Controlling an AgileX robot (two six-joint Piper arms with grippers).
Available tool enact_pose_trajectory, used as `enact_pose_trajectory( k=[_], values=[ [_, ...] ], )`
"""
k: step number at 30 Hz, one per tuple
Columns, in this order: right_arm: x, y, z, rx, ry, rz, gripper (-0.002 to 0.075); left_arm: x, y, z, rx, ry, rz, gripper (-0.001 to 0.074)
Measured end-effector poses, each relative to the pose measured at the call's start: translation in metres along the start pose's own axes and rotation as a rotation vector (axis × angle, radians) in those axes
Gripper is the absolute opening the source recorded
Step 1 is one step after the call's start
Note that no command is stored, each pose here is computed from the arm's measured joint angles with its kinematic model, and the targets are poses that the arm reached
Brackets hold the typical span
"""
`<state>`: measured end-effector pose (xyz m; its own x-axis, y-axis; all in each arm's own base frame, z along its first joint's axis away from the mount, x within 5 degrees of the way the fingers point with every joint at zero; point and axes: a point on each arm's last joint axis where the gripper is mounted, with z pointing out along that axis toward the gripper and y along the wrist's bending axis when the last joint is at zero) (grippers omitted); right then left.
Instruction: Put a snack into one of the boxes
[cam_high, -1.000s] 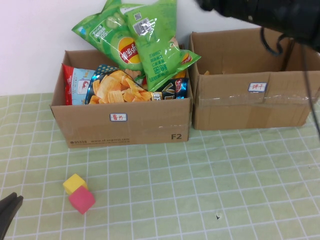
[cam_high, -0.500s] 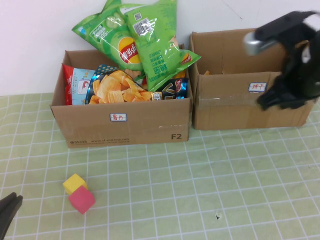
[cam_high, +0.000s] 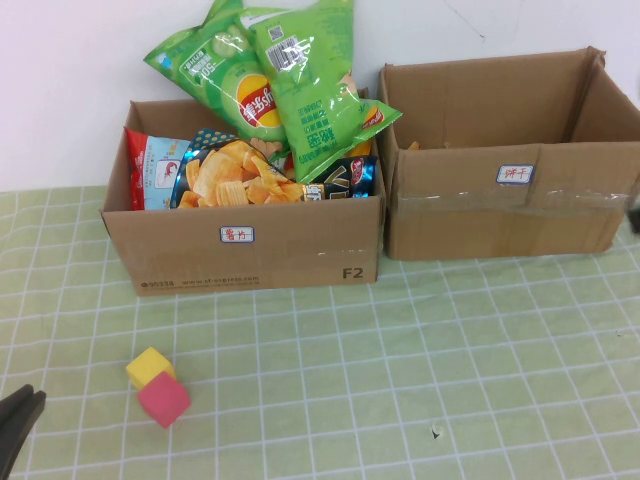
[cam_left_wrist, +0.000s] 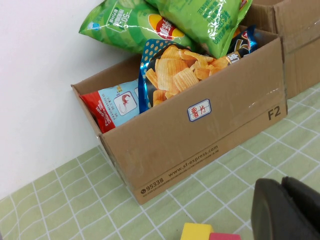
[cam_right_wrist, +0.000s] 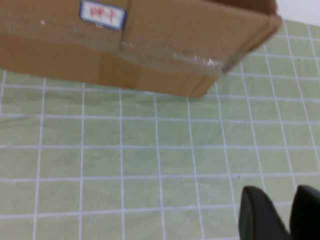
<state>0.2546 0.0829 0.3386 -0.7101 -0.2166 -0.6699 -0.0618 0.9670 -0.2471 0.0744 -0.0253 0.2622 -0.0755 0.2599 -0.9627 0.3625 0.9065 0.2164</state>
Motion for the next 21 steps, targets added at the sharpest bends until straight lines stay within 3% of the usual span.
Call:
enact_pose_trajectory(
  k=[11,17,21],
  values=[
    [0.133,-0.025,-0.019,-0.034,-0.027,0.135,0.0155,0.000,0.000,0.000,0.001,0.000,-0.024,-0.0001],
    [0.167,-0.036,-0.036,-0.071,-0.104,0.201,0.0155,0.000,0.000,0.000,0.001,0.000,-0.034,-0.0001],
    [0.172,-0.040,-0.044,-0.086,-0.142,0.225,0.0155,0.000,0.000,0.000,0.002,-0.004,-0.041,-0.0001]
  ],
)
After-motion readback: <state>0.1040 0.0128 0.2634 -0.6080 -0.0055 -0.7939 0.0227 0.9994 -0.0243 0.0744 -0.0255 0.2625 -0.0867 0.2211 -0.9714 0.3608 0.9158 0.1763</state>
